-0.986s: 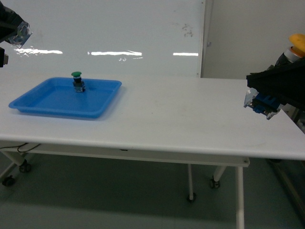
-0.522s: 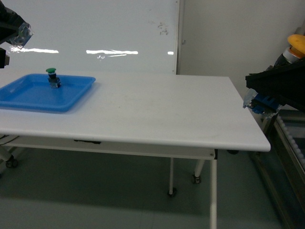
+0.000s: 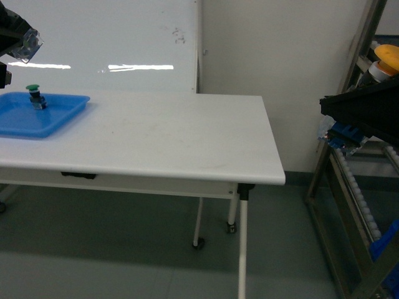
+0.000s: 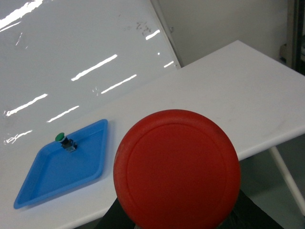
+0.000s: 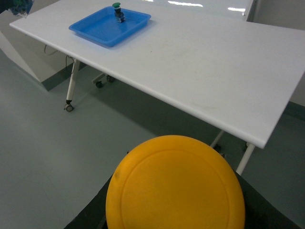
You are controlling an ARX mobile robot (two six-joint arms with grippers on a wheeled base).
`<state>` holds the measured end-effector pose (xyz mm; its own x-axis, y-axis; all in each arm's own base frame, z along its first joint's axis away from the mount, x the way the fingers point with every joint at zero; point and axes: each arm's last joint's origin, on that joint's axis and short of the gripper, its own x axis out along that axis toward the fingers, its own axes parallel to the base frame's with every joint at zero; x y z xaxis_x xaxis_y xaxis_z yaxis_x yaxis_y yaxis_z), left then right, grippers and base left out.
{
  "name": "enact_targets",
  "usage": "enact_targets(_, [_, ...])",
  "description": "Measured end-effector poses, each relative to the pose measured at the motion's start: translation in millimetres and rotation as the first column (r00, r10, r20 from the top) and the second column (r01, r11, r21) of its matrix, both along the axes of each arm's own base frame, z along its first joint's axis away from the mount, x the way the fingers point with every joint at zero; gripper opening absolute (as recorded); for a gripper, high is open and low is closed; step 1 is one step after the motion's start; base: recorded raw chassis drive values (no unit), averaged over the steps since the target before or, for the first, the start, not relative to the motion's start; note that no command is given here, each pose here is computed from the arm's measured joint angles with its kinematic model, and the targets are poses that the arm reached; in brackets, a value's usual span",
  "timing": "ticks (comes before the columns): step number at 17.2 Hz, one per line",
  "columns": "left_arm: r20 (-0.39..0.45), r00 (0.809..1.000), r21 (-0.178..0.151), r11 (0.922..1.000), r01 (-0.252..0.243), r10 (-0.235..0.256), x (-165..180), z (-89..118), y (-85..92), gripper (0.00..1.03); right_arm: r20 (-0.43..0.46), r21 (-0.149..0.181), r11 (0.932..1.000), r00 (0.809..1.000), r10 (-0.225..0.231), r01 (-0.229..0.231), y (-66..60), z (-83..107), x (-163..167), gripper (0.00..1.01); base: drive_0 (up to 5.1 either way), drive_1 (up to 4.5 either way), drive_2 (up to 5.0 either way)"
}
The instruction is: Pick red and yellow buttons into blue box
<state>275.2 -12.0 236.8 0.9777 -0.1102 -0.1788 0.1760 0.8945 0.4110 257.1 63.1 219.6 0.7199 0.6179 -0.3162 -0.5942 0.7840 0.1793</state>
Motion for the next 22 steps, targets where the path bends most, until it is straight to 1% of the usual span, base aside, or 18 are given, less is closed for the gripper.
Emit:
enact_targets(12, [0.001, 1.0, 0.0, 1.0, 0.003, -0.003, -0.1, 0.2, -0.5, 0.23, 0.001, 0.001, 1.0, 1.0, 0.001, -0.001, 0.0, 0.0, 0.1, 0.41, 4.8, -3.49, -1.2])
enact_targets(15, [0.002, 1.0, 0.0, 1.0, 0.008, -0.008, -0.1, 0.3, -1.3, 0.23, 0.002, 0.0, 1.0, 1.0, -0.001, 0.001, -0.2, 0.2, 0.1, 0.41, 0.9, -0.43, -0.4])
enact_targets(16, [0.002, 1.0, -0.001, 0.9999, 0.016, -0.016, -0.2, 0.3, -2.8, 0.23, 0.001, -0.001, 0.9999, 1.0, -0.012, 0.012, -2.1, 0.0, 0.6, 0.41, 0.0, 0.0, 0.0])
enact_targets(18, [0.0, 1.0, -0.001, 1.0, 0.006, -0.006, -0.2, 0.1, -1.0, 0.23, 0.0, -0.001, 1.0, 1.0, -0.009, 0.009, -1.6, 0.0, 0.4, 0.41, 0.0, 0.0, 0.0])
enact_targets(22, [0.003, 1.0, 0.001, 1.0, -0.008, 0.008, -0.1, 0.4, 1.4, 0.23, 0.0, 0.0, 1.0, 1.0, 0.001, -0.001, 0.0, 0.0, 0.0, 0.41, 4.4, -1.6, -3.1])
